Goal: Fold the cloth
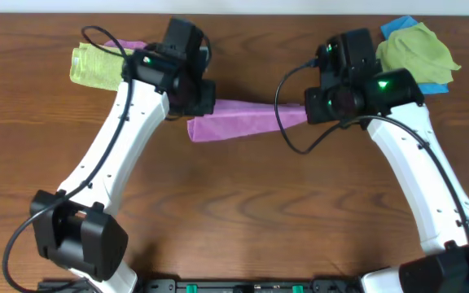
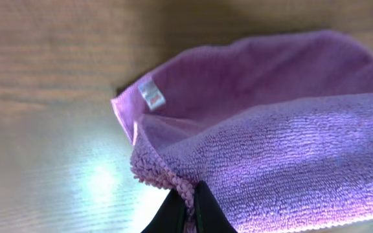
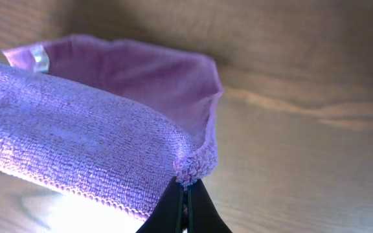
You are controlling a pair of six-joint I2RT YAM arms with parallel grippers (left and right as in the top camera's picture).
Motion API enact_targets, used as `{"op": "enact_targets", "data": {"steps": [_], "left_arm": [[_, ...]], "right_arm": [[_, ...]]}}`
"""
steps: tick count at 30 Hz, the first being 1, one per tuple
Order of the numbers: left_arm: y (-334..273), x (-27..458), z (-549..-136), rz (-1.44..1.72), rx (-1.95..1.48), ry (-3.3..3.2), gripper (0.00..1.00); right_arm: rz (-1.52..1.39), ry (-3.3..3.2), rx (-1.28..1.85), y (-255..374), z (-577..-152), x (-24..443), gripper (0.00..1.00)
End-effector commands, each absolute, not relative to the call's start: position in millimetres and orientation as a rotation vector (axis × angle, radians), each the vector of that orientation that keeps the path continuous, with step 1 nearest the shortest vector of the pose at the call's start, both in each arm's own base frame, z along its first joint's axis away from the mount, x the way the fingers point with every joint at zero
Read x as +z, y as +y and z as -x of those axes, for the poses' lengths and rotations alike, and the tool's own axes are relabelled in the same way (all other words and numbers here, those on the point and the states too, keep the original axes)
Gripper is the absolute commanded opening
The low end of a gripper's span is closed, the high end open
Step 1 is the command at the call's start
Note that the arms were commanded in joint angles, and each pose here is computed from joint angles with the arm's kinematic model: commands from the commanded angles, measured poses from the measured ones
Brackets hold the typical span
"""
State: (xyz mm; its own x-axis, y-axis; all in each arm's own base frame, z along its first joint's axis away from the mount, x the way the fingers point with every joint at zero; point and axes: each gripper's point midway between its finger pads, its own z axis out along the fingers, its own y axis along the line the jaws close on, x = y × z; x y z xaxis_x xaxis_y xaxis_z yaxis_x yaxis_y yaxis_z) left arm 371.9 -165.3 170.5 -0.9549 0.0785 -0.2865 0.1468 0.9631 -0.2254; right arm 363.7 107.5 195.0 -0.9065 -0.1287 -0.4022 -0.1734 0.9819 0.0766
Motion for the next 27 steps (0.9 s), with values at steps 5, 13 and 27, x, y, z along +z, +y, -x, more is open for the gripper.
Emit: {"op": "enact_targets", "data": {"steps": [5, 13, 27], "left_arm": [[-139, 189, -339, -0.106, -0.298, 2.789, 0.06], [-126, 180, -286, -0.058, -0.338, 2.834, 0.06], [-131, 187, -288, -0.048, -0.385, 2.768, 0.06]], "right_arm": [[0.214, 2.735, 0.116, 96, -340, 205, 0.02], [0.247, 2.835, 0.105, 98, -295, 203, 0.02], [0.293, 2.828, 0.139, 108, -287, 208, 0.02]]}}
